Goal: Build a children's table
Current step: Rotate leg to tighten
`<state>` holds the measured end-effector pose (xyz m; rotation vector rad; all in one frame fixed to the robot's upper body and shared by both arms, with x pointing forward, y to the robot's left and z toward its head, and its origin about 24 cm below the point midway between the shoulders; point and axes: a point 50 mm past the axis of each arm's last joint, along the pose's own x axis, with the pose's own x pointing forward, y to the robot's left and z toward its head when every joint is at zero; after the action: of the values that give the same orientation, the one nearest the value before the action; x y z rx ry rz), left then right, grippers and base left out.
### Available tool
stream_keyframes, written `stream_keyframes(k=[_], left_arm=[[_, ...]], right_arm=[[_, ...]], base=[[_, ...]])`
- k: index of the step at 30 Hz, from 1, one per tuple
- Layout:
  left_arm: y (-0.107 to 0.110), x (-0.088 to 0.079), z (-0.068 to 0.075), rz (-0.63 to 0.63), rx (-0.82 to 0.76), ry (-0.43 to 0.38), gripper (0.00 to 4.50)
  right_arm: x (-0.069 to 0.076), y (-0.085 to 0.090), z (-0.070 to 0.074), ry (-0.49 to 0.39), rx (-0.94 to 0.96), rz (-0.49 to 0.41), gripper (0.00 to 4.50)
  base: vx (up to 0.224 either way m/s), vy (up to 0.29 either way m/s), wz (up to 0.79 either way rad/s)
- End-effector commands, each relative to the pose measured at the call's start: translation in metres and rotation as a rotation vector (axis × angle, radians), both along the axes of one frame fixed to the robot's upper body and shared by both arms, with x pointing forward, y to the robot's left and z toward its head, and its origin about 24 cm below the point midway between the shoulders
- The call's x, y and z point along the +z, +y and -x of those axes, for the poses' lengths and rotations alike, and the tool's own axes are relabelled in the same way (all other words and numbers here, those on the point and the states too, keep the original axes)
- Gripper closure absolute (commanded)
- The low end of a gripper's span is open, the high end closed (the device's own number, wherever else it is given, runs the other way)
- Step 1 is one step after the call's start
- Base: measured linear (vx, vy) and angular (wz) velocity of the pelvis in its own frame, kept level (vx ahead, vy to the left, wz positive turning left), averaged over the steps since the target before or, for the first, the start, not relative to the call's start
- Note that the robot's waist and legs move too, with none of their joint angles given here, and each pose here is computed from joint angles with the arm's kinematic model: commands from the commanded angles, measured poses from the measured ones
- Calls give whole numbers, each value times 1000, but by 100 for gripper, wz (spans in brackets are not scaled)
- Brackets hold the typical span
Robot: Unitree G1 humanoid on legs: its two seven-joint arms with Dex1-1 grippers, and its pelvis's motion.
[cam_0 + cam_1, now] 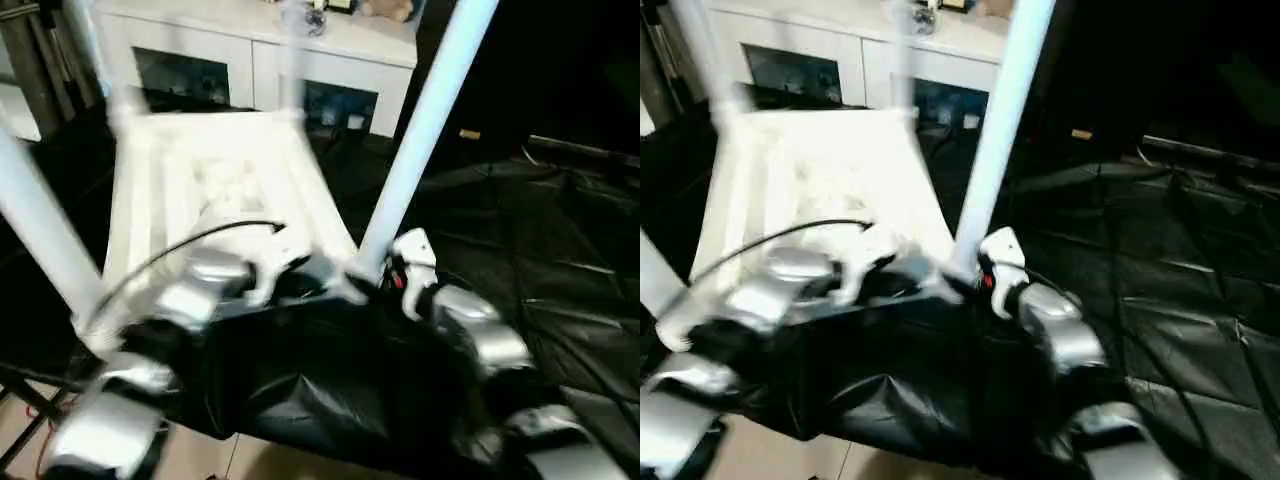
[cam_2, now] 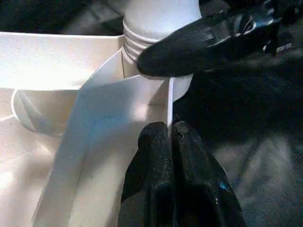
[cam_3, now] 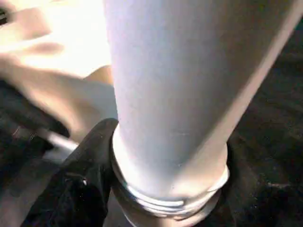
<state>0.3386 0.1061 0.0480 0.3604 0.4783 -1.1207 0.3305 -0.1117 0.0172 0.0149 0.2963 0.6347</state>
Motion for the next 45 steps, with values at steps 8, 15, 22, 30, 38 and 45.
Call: stream_keyframes(k=[8, 15, 22, 30, 38, 45], left_arm=[[-37, -20, 8, -28, 11, 52, 450], [-23, -16, 16, -1, -143, 63, 450], [3, -11, 23, -6, -295, 104, 450], [22, -4, 29, -9, -410, 146, 450], [26, -3, 29, -10, -420, 150, 450], [17, -7, 15, 3, -239, 92, 450]], right_arm=[[0, 24, -10, -21, -100, 64, 102], [13, 6, -10, -72, 101, 71, 41], [16, -12, 14, -18, 522, 60, 41], [21, -22, 24, 47, 670, -3, 104], [20, -20, 29, 93, 722, -18, 165], [14, -13, 22, 49, 525, -45, 175]], base=[[0, 0, 0], [0, 0, 0], [0, 0, 0], [0, 0, 0], [0, 0, 0], [0, 0, 0]])
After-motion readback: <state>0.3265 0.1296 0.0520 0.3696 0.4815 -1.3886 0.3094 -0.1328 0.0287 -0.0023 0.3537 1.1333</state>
